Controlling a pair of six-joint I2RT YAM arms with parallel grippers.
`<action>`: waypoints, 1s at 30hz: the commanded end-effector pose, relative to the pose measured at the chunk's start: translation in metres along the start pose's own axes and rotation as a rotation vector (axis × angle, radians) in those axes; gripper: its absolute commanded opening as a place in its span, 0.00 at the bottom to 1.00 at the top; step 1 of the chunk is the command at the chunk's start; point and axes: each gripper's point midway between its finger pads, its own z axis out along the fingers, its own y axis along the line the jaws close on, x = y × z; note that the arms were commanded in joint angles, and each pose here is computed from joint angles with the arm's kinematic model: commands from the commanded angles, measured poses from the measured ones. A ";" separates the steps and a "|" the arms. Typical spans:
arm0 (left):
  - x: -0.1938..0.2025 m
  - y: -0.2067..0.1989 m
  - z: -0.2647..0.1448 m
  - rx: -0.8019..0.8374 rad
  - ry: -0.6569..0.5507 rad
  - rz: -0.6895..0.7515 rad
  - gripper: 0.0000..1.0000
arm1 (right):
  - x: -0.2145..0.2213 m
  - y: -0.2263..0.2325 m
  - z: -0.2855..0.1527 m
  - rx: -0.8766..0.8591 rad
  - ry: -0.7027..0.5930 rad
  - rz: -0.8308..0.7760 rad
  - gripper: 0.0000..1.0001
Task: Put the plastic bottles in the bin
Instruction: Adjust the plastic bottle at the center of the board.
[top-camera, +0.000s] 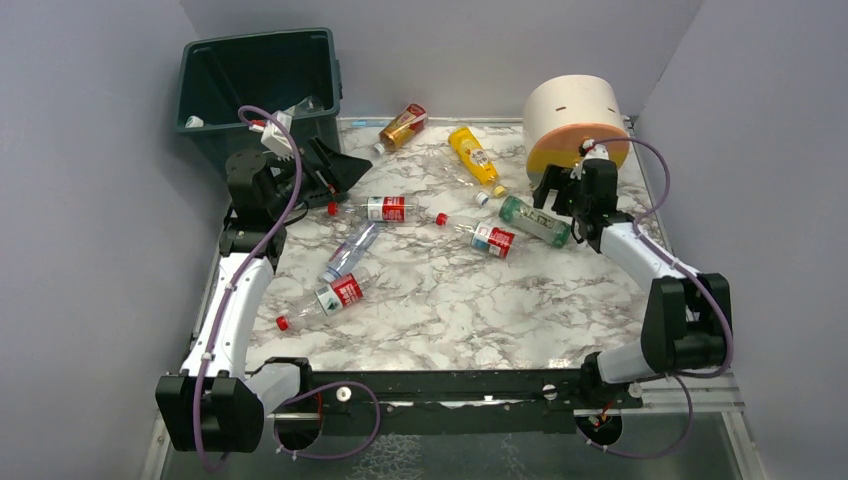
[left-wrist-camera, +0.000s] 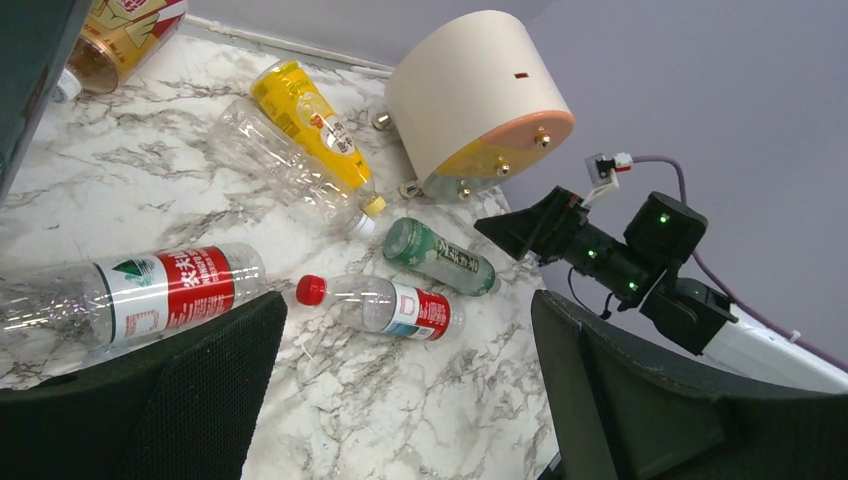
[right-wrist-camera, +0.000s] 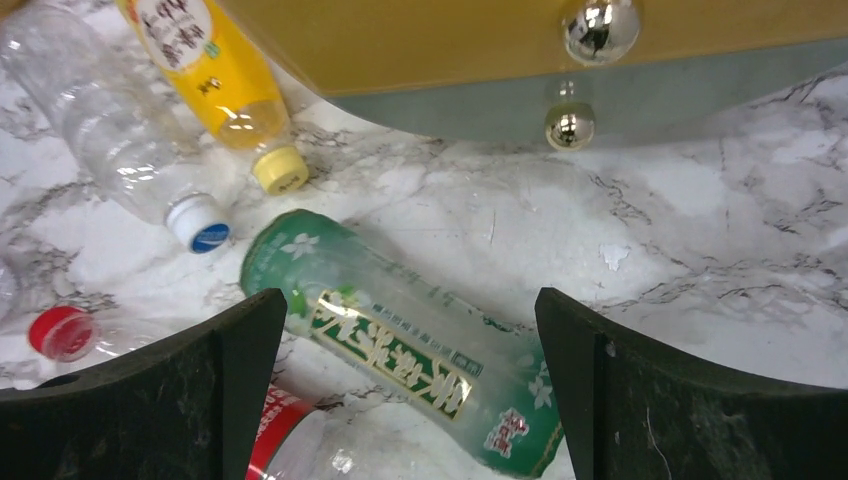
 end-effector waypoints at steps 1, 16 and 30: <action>-0.012 -0.010 -0.001 0.010 -0.033 0.048 0.99 | 0.019 -0.012 0.019 0.048 0.057 -0.021 0.98; -0.007 -0.006 0.002 0.002 -0.019 0.051 0.99 | 0.082 0.001 0.009 -0.074 0.177 0.032 0.98; -0.001 0.000 0.008 -0.019 -0.006 0.050 0.99 | 0.108 0.018 -0.008 -0.138 0.254 0.024 1.00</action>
